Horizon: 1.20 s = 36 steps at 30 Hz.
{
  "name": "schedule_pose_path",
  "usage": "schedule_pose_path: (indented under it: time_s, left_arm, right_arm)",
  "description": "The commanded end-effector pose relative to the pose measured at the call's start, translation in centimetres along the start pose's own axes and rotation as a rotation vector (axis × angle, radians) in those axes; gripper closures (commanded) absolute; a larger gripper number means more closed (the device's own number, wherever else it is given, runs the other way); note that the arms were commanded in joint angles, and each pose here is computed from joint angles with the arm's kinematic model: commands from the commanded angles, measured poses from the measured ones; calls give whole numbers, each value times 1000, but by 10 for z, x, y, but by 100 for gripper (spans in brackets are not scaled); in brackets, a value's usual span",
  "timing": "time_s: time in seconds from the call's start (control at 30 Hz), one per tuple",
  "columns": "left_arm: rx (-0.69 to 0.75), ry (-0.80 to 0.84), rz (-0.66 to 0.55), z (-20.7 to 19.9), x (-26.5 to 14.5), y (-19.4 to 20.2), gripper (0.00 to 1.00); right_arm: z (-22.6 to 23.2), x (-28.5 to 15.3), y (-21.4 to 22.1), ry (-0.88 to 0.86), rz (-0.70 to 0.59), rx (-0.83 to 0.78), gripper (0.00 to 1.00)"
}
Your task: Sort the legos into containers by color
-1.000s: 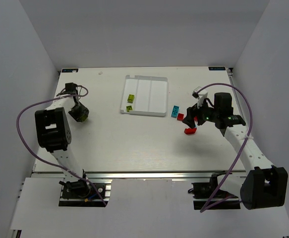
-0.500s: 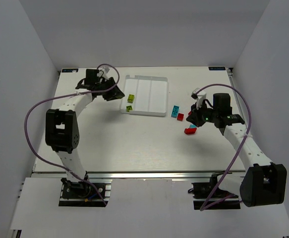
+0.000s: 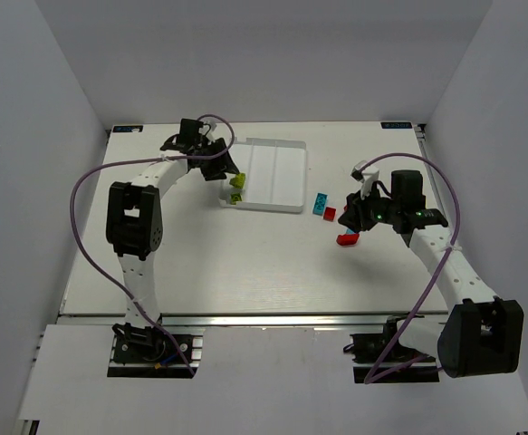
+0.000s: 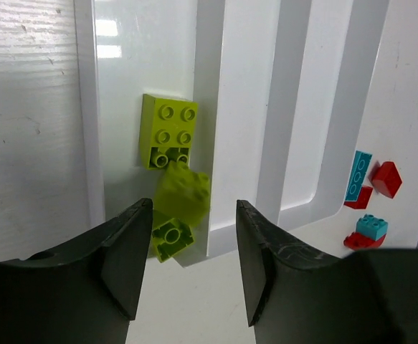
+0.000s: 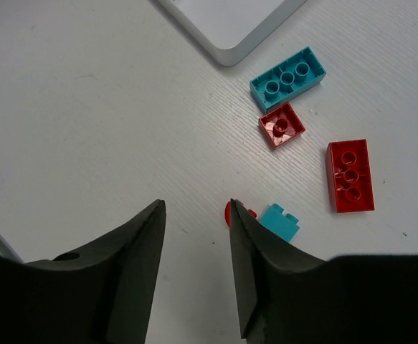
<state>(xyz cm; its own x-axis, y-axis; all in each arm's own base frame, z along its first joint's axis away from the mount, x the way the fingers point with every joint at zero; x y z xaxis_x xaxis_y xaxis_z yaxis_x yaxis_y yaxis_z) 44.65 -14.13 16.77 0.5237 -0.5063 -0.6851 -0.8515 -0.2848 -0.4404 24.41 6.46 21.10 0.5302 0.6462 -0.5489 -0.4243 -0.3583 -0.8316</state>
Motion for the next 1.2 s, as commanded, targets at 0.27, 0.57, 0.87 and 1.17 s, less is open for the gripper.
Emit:
schedule_pose_path:
  time_s: [0.27, 0.57, 0.87, 1.17]
  left_arm:
    - [52, 22, -80, -34, -34, -19, 41]
    - [144, 222, -231, -42, -145, 71, 79]
    - [364, 260, -266, -22, -182, 128, 26]
    - [389, 233, -260, -10, -187, 141, 26]
  right_arm:
    - [-10, -2, -6, 38, -19, -10, 45]
    - [-32, 15, -5, 99, 58, 10, 88]
    - [-81, 43, -10, 268, 251, 35, 32]
    - [-113, 79, 5, 190, 453, 14, 24]
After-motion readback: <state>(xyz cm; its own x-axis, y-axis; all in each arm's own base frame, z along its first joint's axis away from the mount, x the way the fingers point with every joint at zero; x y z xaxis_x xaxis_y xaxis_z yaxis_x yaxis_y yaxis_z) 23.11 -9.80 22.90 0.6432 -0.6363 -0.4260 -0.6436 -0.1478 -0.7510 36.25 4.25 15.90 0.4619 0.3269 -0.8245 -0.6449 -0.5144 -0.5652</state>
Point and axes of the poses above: each gripper's point midway between its finger pads, its own x axis out along the fingers, its own z axis along the line the jaws close on, y = z × x, the point moved 10 cm from there along -x, back along the fingers, and after that the axes turned 3 degrees about -x, right-handed, at the moved point
